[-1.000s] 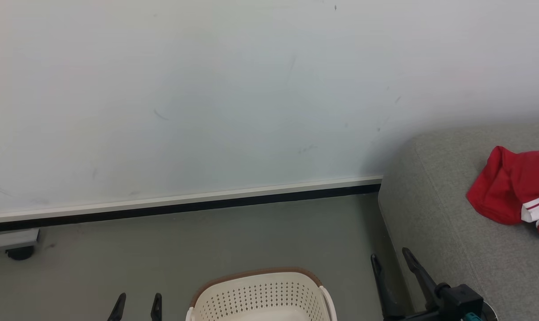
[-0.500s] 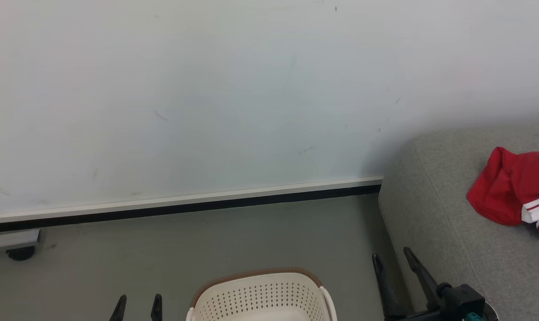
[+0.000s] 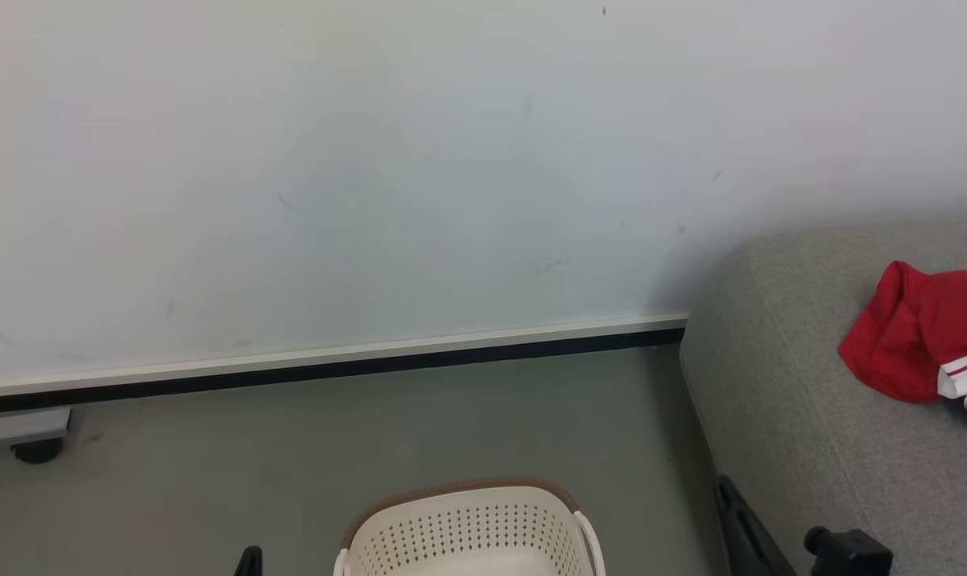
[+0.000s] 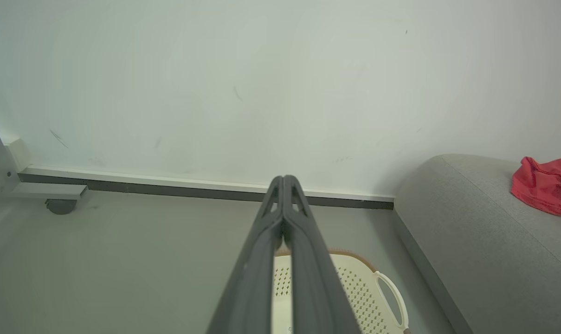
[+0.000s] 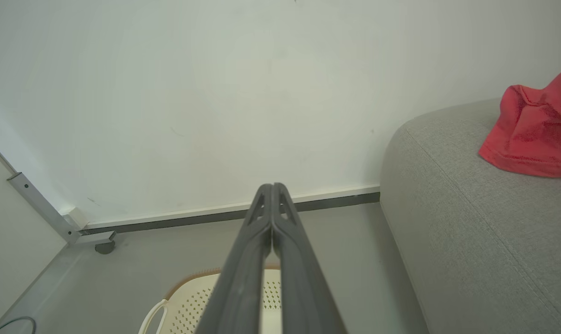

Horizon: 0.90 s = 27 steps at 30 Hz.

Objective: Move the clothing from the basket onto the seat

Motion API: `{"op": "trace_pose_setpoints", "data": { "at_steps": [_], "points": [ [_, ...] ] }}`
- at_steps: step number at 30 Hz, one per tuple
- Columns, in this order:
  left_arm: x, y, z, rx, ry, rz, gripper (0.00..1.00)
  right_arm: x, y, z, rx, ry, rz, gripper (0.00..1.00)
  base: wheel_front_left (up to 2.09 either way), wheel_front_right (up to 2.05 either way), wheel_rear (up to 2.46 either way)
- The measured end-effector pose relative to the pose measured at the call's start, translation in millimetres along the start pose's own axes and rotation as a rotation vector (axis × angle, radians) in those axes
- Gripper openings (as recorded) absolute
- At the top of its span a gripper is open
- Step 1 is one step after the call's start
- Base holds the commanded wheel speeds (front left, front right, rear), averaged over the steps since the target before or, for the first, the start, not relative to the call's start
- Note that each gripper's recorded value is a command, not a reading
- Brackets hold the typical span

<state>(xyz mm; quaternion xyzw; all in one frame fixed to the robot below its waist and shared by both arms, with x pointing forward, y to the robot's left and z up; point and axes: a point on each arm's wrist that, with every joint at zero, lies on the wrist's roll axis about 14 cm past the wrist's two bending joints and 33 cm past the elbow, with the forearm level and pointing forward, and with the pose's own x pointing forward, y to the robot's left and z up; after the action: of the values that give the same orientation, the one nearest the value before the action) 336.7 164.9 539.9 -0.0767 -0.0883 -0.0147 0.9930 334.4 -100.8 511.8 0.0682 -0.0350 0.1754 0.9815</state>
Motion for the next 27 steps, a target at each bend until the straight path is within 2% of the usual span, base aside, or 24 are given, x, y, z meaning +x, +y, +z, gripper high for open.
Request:
{"op": "trace_pose_setpoints", "data": {
  "at_steps": [1, 27],
  "points": [
    [0.1, 0.8, -2.9, -0.043, 0.013, 0.004, 0.00, -0.1, -5.5, 0.1, 0.042, 0.001, -0.022, 0.00, 0.00, 0.00, 0.00],
    [13.6, 4.3, -22.7, -0.488, 0.102, 0.060, 0.00, -1.5, -61.6, 1.1, 0.484, -0.007, -0.222, 0.00, 0.00, 0.00, 0.00]
  ]
}}
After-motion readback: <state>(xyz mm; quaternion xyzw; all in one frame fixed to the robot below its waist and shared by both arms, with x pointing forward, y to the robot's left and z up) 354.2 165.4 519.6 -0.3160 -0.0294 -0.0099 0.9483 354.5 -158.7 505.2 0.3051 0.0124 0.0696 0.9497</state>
